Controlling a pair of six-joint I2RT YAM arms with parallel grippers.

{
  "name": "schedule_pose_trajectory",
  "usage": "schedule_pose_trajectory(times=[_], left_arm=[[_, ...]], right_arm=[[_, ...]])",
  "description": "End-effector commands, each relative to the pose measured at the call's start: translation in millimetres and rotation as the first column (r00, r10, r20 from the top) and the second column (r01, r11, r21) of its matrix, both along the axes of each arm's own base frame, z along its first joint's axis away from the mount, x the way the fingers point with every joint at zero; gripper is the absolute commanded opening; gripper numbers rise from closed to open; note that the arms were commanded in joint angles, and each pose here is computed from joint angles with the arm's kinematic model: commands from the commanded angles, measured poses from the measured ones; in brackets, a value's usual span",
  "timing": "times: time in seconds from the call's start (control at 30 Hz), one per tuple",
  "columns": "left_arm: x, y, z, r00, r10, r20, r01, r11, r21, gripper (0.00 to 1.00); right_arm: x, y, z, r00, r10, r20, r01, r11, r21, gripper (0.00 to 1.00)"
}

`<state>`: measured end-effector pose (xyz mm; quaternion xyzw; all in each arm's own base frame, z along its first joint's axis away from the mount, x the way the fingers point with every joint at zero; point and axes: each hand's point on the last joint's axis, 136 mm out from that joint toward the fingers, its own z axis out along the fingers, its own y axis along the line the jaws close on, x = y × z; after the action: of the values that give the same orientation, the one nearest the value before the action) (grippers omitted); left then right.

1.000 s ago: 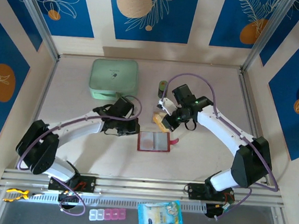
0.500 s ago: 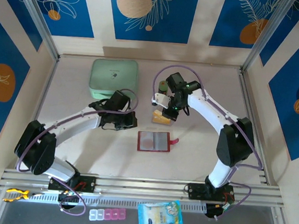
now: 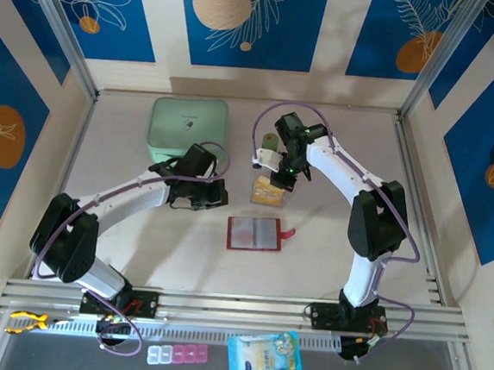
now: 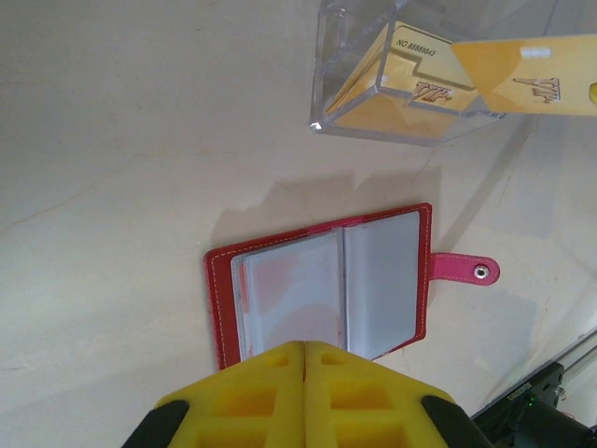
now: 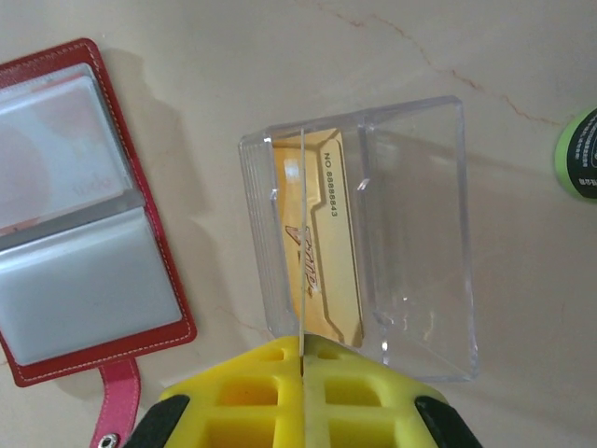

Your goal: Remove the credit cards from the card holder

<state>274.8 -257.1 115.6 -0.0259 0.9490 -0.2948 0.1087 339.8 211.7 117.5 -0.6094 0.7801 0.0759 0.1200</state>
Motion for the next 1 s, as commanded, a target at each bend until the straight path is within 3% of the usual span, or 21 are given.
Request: schedule_pose_trajectory(times=[0.0, 0.53, 0.77, 0.97], left_arm=[[6, 0, 7, 1.000, -0.004, 0.011, 0.004, 1.000, -0.016, 0.07], [2, 0, -2, 1.000, 0.012, -0.010, -0.012, 0.999, -0.042, 0.07], [0, -3, -3, 1.000, 0.000, -0.022, -0.002, 0.999, -0.051, 0.08], [-4, -6, -6, 0.999, -0.007, -0.038, 0.004, 0.997, -0.072, 0.08]], right_arm=[[1, -3, -1, 0.999, 0.030, -0.012, -0.030, 0.999, -0.016, 0.00], [-5, -2, -23, 0.996, 0.066, -0.066, -0.069, 0.997, -0.039, 0.00], [2, -1, -23, 0.997, 0.064, -0.043, -0.066, 0.997, -0.044, 0.14], [5, 5, -5, 0.999, 0.039, -0.001, -0.039, 0.999, 0.008, 0.15]])
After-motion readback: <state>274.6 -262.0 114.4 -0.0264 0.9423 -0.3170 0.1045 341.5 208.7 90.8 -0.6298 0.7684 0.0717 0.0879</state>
